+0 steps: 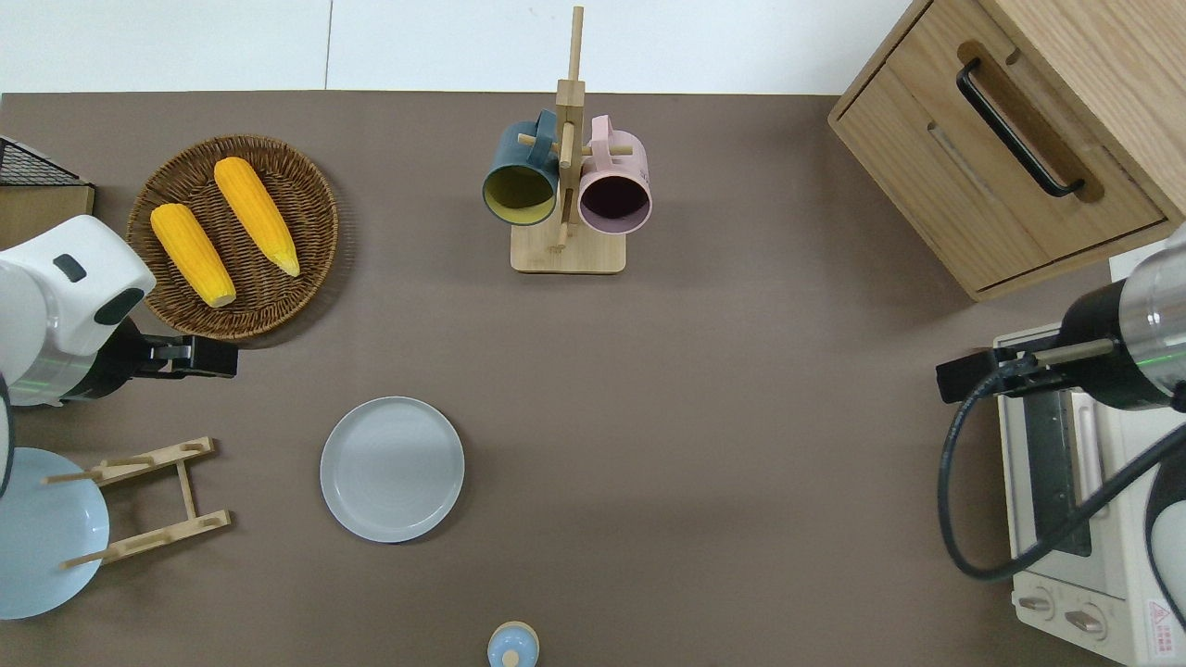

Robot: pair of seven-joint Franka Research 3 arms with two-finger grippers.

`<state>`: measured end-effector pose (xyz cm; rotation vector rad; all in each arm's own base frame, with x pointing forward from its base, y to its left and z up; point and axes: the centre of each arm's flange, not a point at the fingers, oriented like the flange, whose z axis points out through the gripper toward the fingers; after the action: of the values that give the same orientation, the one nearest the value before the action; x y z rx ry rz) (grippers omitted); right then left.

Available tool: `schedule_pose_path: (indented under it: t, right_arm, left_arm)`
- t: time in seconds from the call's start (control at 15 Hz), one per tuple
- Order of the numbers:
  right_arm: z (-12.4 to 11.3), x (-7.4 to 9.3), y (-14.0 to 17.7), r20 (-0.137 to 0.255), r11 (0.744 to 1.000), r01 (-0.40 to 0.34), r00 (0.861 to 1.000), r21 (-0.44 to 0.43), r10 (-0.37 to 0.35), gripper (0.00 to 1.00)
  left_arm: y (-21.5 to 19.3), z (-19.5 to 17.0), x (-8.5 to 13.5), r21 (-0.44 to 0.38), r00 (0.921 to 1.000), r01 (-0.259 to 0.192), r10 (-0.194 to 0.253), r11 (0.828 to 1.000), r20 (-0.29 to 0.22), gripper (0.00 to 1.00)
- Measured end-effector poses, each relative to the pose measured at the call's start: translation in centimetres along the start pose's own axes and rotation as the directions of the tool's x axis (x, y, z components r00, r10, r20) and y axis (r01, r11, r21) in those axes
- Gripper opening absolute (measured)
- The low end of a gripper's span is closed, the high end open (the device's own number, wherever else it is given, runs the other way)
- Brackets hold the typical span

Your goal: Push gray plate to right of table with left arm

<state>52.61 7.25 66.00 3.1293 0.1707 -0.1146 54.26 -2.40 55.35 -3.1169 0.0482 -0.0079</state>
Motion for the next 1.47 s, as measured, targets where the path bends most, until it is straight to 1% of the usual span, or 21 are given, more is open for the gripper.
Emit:
schedule_pose_path:
  t: [0.53, 0.8, 1.13, 1.33, 1.47]
  right_arm:
    - [0.0, 0.0, 0.0, 0.0, 1.0, 0.0, 1.0, 0.0, 0.0, 0.99]
    - [0.0, 0.0, 0.0, 0.0, 1.0, 0.0, 1.0, 0.0, 0.0, 0.99]
    - [0.0, 0.0, 0.0, 0.0, 1.0, 0.0, 1.0, 0.0, 0.0, 0.99]
    - [0.0, 0.0, 0.0, 0.0, 1.0, 0.0, 1.0, 0.0, 0.0, 0.99]
    - [0.0, 0.0, 0.0, 0.0, 1.0, 0.0, 1.0, 0.0, 0.0, 0.99]
  left_arm:
    - [-0.5, 0.2, 0.0, 0.0, 0.9999, 0.011, -0.011, 1.0, 0.006, 1.0]
    - [-0.8, 0.7, -0.3, 0.001, 0.9989, 0.016, -0.016, 1.0, 0.044, 1.0]
    - [-1.0, 1.3, -0.1, 0.002, 0.9981, 0.021, -0.021, 1.0, 0.058, 1.0]
    - [-1.5, 1.6, 0.0, 0.003, 0.9965, 0.054, -0.054, 0.999, 0.064, 1.0]
    - [-1.6, 1.8, 0.1, 0.003, 0.9953, 0.067, -0.067, 0.998, 0.07, 1.0]
